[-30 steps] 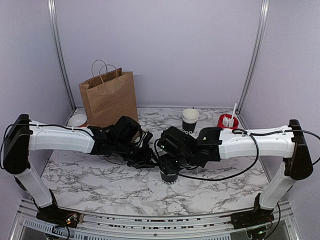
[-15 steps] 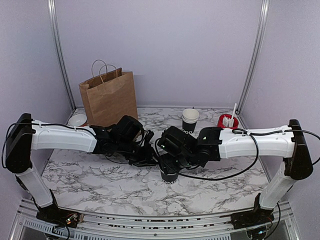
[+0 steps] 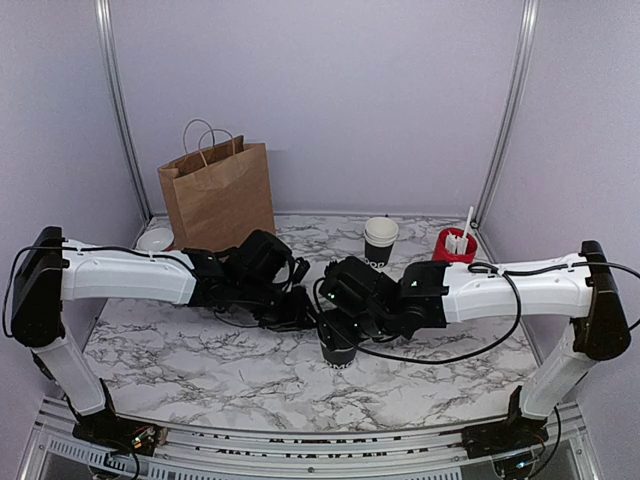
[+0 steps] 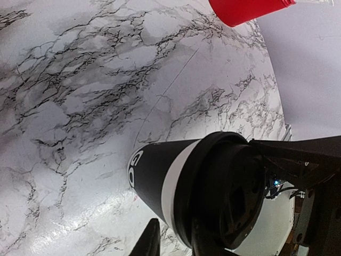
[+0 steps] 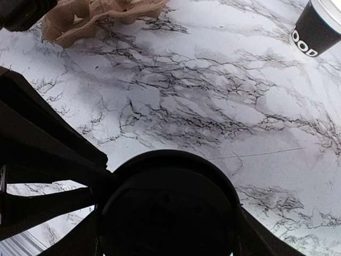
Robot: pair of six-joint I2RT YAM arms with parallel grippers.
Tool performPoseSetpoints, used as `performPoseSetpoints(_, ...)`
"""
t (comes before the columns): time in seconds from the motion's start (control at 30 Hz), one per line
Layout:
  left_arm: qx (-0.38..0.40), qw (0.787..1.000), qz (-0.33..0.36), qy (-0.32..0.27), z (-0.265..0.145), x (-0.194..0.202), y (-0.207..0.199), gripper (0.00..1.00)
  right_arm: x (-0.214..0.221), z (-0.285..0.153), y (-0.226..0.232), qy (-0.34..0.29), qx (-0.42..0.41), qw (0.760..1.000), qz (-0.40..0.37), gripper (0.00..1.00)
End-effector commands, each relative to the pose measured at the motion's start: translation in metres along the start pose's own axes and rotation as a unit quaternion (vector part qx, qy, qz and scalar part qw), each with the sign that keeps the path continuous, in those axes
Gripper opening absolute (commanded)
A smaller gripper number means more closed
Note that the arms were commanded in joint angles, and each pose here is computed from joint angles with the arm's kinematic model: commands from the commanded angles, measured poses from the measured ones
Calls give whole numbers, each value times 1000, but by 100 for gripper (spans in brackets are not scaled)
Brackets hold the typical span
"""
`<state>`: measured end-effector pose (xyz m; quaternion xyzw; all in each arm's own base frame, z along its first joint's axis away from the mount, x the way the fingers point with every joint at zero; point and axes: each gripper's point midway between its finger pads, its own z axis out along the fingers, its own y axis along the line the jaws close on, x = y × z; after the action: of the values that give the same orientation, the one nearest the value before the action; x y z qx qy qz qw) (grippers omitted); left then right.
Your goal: Pack the takeout coffee
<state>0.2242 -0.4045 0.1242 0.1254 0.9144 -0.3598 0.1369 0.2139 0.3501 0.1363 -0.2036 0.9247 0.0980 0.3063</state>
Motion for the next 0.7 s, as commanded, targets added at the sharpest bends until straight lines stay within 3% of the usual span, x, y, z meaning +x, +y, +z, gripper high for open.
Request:
performPoseSetpoints(0.0,-72,997,-2,38,9,22,30,21,0,-4,9,-4,-24,1000,5,79)
performPoseSetpoints(0.47,-107,993,1,54,19,33,32,13,38,16,-13,42,15,999,-15,79)
performPoseSetpoints(0.67,-113,992,-4,56,19,37,35,11,53,22,-14,60,24,997,-34,84)
